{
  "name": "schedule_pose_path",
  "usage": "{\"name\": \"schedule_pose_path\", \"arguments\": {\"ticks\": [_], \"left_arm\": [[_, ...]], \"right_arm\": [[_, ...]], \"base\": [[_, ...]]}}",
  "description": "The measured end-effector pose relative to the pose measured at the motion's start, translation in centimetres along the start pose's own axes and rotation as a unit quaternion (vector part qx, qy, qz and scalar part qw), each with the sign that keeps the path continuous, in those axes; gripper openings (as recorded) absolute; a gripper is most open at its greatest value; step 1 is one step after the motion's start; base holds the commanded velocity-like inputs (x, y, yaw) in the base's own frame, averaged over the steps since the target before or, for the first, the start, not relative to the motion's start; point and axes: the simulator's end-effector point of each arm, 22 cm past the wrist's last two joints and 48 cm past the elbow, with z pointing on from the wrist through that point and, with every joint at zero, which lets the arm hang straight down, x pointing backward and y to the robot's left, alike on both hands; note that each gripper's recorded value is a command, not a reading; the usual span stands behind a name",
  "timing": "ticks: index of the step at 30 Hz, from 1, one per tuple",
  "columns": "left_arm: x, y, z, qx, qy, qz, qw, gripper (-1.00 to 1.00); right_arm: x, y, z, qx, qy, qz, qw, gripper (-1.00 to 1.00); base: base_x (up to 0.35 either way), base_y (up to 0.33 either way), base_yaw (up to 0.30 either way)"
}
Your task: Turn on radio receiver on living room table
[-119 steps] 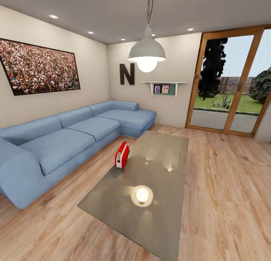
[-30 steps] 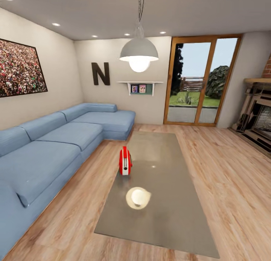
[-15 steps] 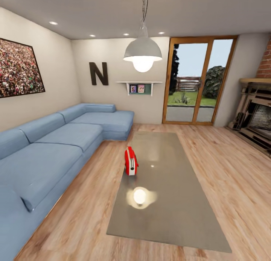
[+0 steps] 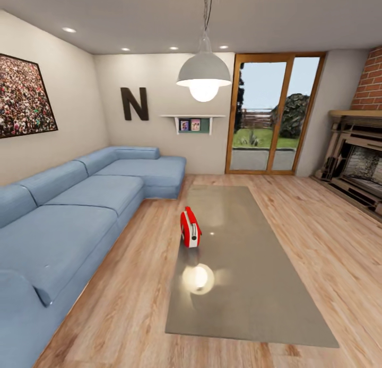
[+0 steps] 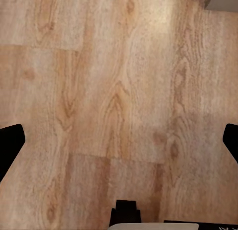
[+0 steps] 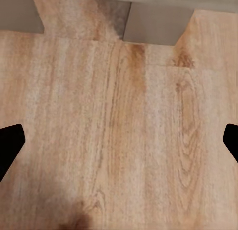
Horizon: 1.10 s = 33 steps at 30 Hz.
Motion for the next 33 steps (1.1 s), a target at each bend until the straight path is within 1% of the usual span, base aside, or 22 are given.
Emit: {"name": "schedule_pose_path", "arguments": {"ticks": [6, 10, 15, 23, 25, 27, 30, 33], "left_arm": [[0.0, 0.0, 0.0, -0.001, 0.000, 0.000, 1.0000, 1.00], [-0.1, 0.5, 0.0, -0.014, -0.002, -0.001, 0.9999, 1.00], [-0.1, 0.7, 0.0, -0.018, -0.003, -0.001, 0.9998, 1.00], [0.1, 0.8, 0.1, -0.020, 0.000, 0.000, 0.9998, 1.00], [0.1, 0.8, 0.1, -0.020, 0.000, 0.000, 0.9998, 1.00], [0.1, 0.8, 0.1, -0.020, 0.000, -0.001, 0.9998, 1.00], [-0.3, 0.8, 0.0, -0.020, -0.008, -0.001, 0.9998, 1.00], [-1.6, 0.8, 0.0, -0.020, -0.035, -0.002, 0.9992, 1.00]], "right_arm": [[0.0, 0.0, 0.0, 0.000, 0.000, 0.000, 1.0000, 1.00], [0.0, 0.0, 0.0, 0.000, 0.000, 0.000, 1.0000, 1.00], [0.1, 0.0, 0.0, 0.000, 0.001, -0.001, 1.0000, 1.00], [0.2, 0.0, 0.1, 0.000, 0.003, -0.002, 1.0000, 1.00], [-0.2, -0.4, 0.1, 0.003, -0.001, -0.003, 1.0000, 1.00], [-1.3, -1.0, 0.1, 0.006, -0.013, -0.006, 0.9999, 1.00], [-6.1, -1.0, 0.0, 0.005, -0.063, -0.007, 0.9980, 1.00], [-11.3, -0.8, -0.7, 0.004, -0.115, -0.006, 0.9934, 1.00]], "base": [[0.000, 0.235, -0.018], [0.000, 0.046, -0.052], [0.022, 0.006, -0.007], [0.276, 0.000, 0.000], [0.328, 0.000, 0.000], [0.310, 0.000, 0.000], [0.136, 0.000, 0.000], [0.034, 0.000, 0.000]]}}
